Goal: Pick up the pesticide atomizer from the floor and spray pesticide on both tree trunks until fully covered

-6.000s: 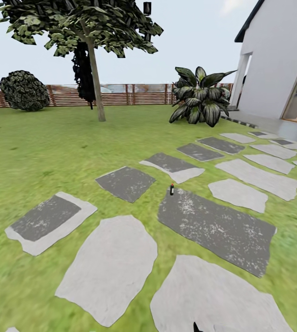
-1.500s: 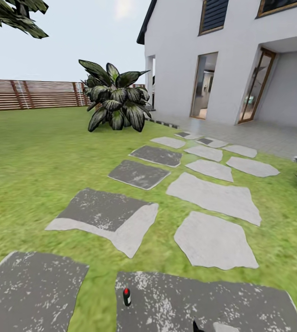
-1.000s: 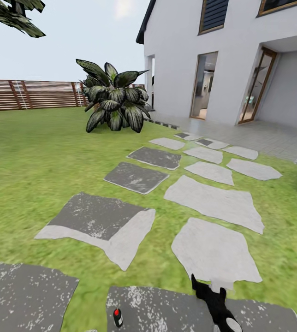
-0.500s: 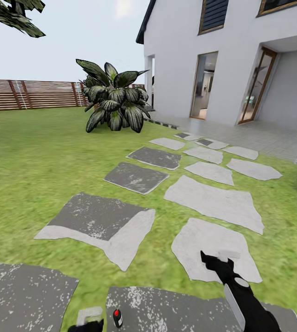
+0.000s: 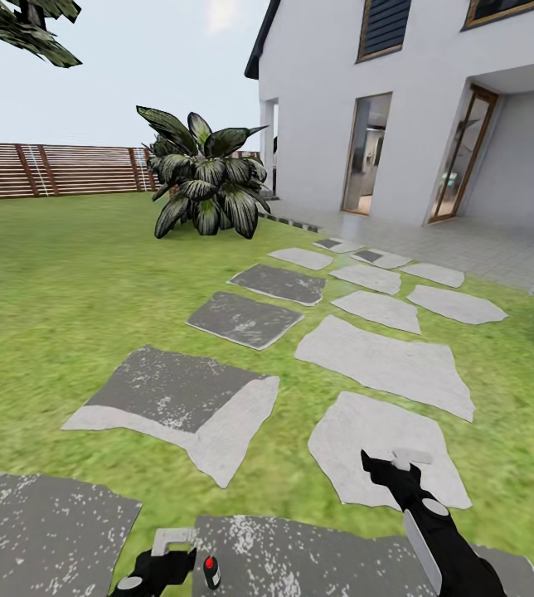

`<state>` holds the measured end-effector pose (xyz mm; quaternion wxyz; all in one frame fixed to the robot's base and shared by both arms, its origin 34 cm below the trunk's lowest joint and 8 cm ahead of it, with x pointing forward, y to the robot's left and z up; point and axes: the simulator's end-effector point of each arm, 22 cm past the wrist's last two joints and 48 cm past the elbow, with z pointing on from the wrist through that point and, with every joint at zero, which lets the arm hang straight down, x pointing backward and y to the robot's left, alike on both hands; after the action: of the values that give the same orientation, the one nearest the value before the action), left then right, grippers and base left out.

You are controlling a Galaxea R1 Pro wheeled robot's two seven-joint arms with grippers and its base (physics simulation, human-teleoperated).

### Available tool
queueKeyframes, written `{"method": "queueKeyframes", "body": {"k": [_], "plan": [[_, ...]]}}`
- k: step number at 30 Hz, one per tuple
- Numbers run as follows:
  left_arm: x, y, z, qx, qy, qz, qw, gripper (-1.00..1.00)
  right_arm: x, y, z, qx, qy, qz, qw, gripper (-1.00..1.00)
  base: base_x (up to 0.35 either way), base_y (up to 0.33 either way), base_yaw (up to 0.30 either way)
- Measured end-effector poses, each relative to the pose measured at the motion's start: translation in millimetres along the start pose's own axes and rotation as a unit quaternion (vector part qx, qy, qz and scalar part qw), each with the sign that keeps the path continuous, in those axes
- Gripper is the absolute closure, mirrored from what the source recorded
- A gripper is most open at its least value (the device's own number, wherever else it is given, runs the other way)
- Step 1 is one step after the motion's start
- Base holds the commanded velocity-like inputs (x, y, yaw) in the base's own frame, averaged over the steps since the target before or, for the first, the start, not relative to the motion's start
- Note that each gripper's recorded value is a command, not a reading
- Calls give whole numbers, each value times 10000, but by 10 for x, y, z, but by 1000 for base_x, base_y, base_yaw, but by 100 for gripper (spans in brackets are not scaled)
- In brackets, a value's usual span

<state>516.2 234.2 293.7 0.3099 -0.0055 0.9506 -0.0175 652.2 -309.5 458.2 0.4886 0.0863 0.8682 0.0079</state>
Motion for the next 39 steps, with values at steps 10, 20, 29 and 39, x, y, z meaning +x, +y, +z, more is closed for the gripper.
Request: {"method": "queueKeyframes", "body": {"k": [10, 20, 29, 39], "plan": [[-10, -7, 0, 4, -19, 2, 10000, -100, -185, 77, -12, -55, -192, 7, 9998, -100, 101, -52, 0], [-10, 11, 1, -12, -16, 5, 10000, -100, -298, 138, -24, -108, -312, -12, 9995, -100, 29, -16, 0], [-4, -16, 0, 4, -10, 1, 10000, -100, -414, 409, -22, -302, -329, -3, 9990, -100, 0, 0, 0], [126, -24, 97, 12, 24, -7, 10000, -100, -772, -52, -51, -13, -466, -82, 9989, -100, 0, 0, 0]]}}
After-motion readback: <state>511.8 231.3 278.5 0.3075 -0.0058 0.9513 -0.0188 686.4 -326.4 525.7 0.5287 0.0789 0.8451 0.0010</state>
